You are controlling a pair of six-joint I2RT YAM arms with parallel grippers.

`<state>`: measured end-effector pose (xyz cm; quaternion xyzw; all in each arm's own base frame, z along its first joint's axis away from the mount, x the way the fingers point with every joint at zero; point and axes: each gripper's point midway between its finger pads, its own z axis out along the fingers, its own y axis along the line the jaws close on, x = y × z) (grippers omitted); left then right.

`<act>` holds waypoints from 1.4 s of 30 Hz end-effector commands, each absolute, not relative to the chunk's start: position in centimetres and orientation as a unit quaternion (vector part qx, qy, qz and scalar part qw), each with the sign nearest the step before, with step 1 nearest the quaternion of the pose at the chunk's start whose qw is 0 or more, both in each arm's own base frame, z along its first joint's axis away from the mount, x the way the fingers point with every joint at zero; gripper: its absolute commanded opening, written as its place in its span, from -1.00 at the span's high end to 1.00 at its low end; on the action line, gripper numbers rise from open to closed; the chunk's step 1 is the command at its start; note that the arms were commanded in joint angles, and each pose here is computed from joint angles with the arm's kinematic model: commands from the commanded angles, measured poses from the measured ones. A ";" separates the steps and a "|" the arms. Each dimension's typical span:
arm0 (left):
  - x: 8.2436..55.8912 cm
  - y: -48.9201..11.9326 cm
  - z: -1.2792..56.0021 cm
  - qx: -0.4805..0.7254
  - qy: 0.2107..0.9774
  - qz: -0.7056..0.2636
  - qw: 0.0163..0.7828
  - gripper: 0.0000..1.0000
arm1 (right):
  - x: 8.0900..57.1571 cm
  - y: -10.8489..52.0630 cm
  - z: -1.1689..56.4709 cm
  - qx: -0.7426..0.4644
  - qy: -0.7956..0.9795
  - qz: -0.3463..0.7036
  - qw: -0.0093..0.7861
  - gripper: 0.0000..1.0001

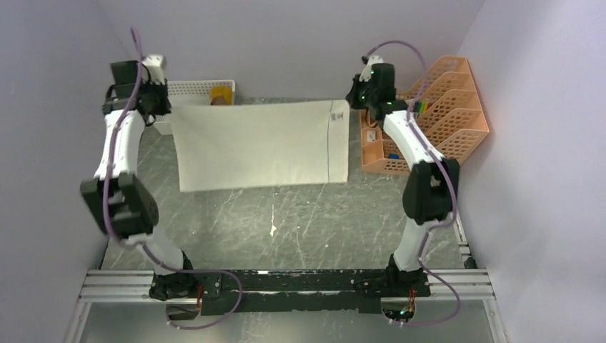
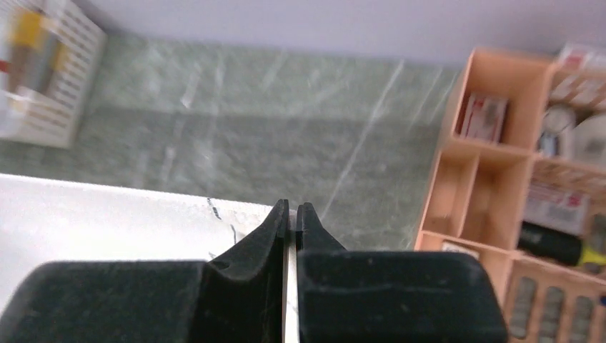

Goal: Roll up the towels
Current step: Flatten out the towel at the center of the board.

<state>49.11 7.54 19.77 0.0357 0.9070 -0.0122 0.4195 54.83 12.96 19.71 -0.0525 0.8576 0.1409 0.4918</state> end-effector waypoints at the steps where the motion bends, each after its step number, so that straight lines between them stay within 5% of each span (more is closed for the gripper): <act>1: 46.2 7.5 34.1 0.035 0.809 0.023 0.586 0.86 | 52.5 10.9 31.7 -0.052 0.781 0.129 0.609 1.00; 8: 35.9 4.9 45.5 0.020 0.715 0.031 0.698 0.86 | 44.4 9.7 41.0 -0.058 0.720 0.138 0.678 1.00; 13: 28.2 2.4 48.6 0.030 0.658 0.022 0.752 0.86 | 35.0 9.4 47.2 -0.091 0.620 0.157 0.764 1.00; 22: 19.5 3.6 48.8 -0.018 0.618 0.100 0.779 0.86 | 27.6 9.6 46.0 -0.121 0.585 0.185 0.781 1.00; 27: 23.4 3.8 43.3 0.014 0.686 0.089 0.722 0.86 | 30.6 10.4 40.9 -0.120 0.617 0.196 0.752 1.00; 42: 42.1 6.0 18.9 0.008 0.852 -0.016 0.523 0.86 | 49.8 14.8 20.7 -0.110 0.773 0.225 0.582 1.00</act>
